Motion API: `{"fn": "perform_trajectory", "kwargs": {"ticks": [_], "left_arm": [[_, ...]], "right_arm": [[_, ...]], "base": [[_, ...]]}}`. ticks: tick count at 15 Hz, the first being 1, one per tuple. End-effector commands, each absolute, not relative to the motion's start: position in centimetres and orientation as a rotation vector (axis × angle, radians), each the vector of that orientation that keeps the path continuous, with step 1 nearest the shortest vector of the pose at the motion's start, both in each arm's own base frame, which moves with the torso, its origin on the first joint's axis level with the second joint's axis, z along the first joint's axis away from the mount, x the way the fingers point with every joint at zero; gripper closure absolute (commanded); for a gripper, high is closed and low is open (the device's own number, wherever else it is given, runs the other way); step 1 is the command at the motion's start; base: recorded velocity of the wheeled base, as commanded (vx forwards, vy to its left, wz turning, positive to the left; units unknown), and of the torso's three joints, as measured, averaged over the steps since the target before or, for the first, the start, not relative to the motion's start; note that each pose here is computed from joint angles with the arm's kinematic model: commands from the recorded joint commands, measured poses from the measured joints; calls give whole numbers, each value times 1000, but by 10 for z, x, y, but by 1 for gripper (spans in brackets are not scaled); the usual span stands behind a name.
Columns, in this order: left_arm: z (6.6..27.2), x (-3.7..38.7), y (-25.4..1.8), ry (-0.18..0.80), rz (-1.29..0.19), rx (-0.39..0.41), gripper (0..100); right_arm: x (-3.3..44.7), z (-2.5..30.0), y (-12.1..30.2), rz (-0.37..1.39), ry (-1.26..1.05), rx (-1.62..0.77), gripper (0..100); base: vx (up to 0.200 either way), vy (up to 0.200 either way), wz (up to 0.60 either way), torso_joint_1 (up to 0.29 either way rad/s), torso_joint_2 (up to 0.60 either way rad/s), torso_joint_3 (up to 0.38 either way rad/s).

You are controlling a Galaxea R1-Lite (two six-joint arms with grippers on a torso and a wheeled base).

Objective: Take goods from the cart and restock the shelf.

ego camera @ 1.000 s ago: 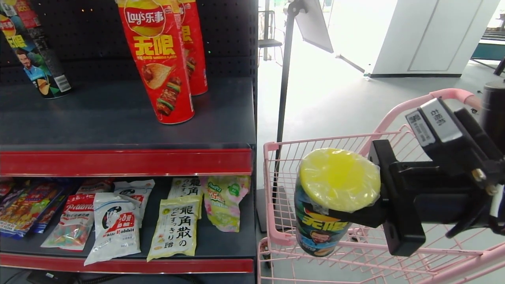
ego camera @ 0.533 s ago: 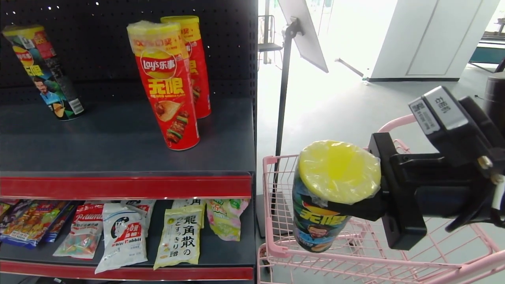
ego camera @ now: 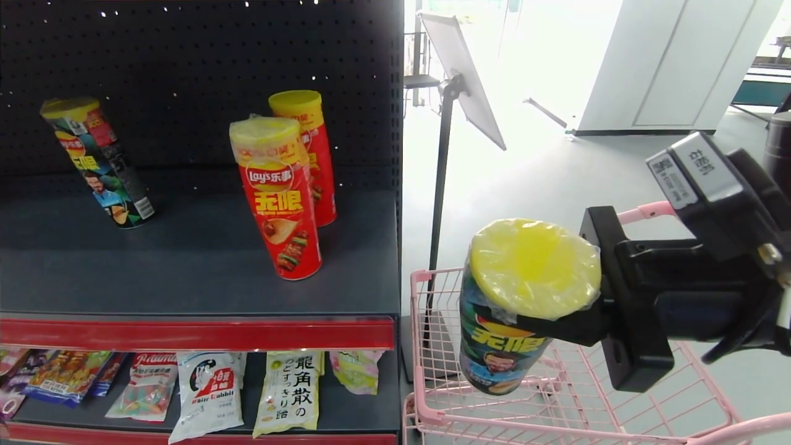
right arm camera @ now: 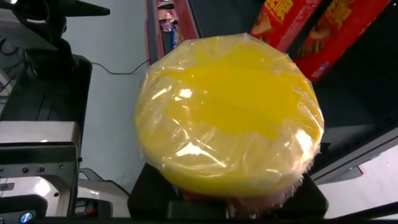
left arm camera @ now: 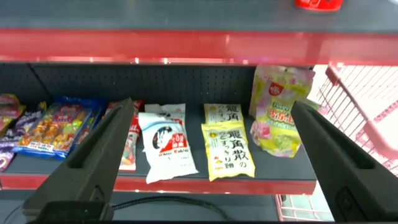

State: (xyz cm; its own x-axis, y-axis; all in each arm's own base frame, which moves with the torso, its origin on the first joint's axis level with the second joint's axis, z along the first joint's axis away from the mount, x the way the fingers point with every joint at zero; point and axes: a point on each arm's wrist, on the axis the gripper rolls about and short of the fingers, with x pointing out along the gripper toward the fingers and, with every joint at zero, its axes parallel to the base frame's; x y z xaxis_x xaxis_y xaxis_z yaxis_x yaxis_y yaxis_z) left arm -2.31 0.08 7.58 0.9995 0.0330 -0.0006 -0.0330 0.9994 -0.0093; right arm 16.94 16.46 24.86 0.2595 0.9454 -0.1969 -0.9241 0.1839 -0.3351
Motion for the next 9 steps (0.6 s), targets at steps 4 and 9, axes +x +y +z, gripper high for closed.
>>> {"fn": "perform_trajectory", "kwargs": {"ticks": [4, 9], "left_arm": [[76, -23, 1, 1, 34, -9, 0], [75, -23, 1, 3, 34, -9, 0]], "right_arm": [[166, 246, 163, 1328, -53, -426, 100], [167, 247, 151, 1304, -45, -409, 100]], "base": [[0, 0, 0, 215, -478, -273], [0, 0, 0, 26, -62, -32]]}}
